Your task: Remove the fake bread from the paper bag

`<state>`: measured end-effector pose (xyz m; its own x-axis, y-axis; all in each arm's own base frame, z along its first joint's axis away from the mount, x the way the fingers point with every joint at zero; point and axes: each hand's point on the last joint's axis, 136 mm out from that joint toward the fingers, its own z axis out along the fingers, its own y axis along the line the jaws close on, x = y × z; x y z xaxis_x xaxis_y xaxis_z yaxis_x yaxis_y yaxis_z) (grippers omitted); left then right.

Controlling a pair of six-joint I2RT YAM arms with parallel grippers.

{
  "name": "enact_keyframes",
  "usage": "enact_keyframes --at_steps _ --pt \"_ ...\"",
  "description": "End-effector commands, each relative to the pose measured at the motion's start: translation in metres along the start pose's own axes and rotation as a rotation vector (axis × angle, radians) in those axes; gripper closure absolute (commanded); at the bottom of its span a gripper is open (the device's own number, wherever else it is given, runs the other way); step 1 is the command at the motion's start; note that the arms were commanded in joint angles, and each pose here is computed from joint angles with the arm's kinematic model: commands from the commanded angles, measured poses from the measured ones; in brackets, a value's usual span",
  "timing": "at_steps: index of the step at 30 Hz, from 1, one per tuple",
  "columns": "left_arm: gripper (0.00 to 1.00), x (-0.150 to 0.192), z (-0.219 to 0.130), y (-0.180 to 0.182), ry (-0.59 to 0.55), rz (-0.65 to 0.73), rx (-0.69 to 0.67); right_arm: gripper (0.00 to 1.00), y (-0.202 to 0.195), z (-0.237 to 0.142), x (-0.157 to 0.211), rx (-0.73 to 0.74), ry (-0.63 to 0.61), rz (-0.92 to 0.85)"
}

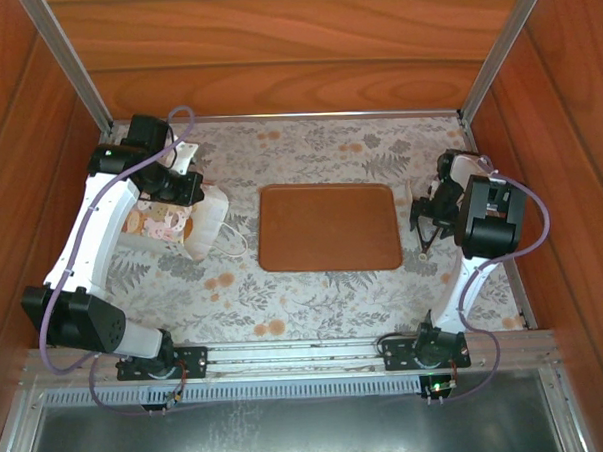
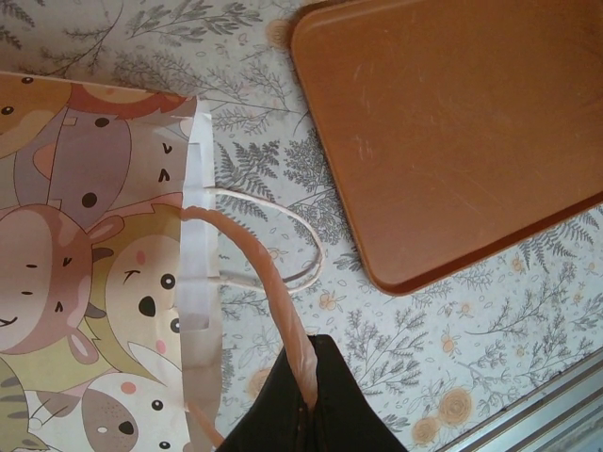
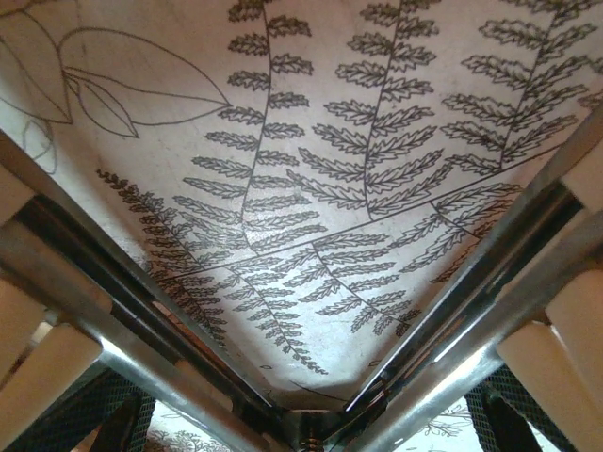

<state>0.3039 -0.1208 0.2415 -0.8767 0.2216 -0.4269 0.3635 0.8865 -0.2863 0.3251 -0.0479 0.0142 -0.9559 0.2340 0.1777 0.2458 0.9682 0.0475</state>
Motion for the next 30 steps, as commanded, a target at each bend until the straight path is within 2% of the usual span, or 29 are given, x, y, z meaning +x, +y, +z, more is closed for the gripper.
enact_keyframes --at_steps 1,7,12,17,24,30 --pt "1.00 -0.004 -0.010 -0.006 -0.035 0.019 0.005 0.12 0.001 0.008 -0.006 0.000 -0.008 -0.006" --pt "1.00 -0.003 -0.010 -0.005 -0.034 0.025 -0.001 0.12 0.004 -0.002 -0.013 -0.018 -0.077 -0.018" --pt "1.00 -0.004 -0.009 -0.004 -0.032 0.018 0.001 0.14 0.005 0.006 -0.013 -0.019 -0.092 -0.028" --pt "1.00 -0.005 -0.009 -0.006 -0.035 0.012 0.007 0.27 0.010 0.012 -0.013 -0.030 -0.093 -0.065" --pt "1.00 -0.005 -0.012 -0.006 -0.043 0.011 0.006 0.28 0.009 0.017 -0.014 -0.016 -0.088 -0.054" --pt "1.00 -0.004 -0.012 -0.005 -0.043 0.009 0.000 0.40 0.007 0.005 -0.013 -0.002 -0.096 -0.046"
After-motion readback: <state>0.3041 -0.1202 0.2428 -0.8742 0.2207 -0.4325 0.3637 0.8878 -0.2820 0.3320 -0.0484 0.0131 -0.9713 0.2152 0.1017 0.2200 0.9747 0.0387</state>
